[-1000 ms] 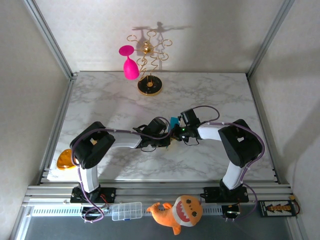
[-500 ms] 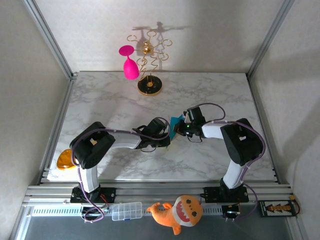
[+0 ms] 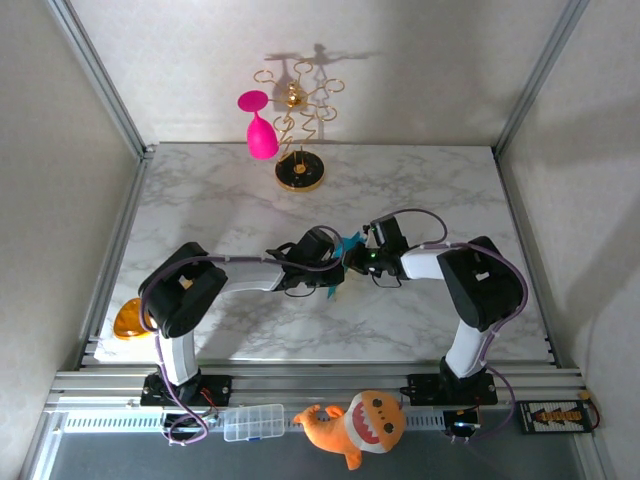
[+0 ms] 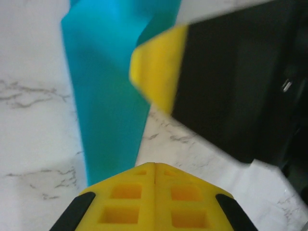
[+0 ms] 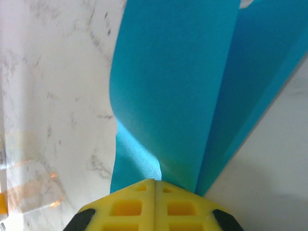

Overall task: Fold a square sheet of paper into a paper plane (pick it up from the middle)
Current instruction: Fold the wing for the fifth time at the center of the table.

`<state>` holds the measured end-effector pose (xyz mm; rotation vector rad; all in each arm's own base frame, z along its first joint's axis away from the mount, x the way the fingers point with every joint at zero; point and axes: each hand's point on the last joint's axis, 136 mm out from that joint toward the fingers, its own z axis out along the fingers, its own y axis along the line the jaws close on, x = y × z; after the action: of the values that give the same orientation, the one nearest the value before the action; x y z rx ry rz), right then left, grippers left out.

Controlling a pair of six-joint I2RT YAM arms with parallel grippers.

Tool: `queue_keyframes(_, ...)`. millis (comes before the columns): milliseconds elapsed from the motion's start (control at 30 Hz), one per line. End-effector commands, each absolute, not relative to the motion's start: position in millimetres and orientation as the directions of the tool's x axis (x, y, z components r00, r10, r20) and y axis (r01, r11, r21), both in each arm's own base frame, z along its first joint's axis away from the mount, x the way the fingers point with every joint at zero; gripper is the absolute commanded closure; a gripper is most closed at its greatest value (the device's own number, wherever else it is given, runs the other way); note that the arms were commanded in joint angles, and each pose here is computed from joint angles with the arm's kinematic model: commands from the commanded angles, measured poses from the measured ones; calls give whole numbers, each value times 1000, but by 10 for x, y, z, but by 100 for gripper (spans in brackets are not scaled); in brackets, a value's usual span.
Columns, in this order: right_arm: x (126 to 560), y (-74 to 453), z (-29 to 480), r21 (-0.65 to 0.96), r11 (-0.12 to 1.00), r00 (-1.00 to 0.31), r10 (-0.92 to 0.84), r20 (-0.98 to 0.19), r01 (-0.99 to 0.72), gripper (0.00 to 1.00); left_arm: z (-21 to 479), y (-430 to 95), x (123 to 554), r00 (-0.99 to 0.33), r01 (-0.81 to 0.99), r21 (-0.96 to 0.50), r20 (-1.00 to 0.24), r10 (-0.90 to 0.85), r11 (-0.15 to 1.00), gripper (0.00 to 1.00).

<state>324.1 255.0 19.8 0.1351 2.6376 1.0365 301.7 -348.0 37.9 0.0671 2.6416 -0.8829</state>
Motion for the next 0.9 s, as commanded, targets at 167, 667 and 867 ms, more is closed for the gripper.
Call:
queue_keyframes(167,3102,2607,153,689,724,-962,198,-189,13,98,214,-3324,3074,-939,92,-526,-328,-102,845,100)
queue_keyframes(667,3361,2461,194,669,743,-941,227,-251,0,98,-227,-3099,2797,-969,70,-423,-245,-39,904,100)
queue_keyframes(867,3690,2289,194,656,754,-919,269,-287,16,97,-377,-2990,2670,-976,60,-383,-215,-26,922,100)
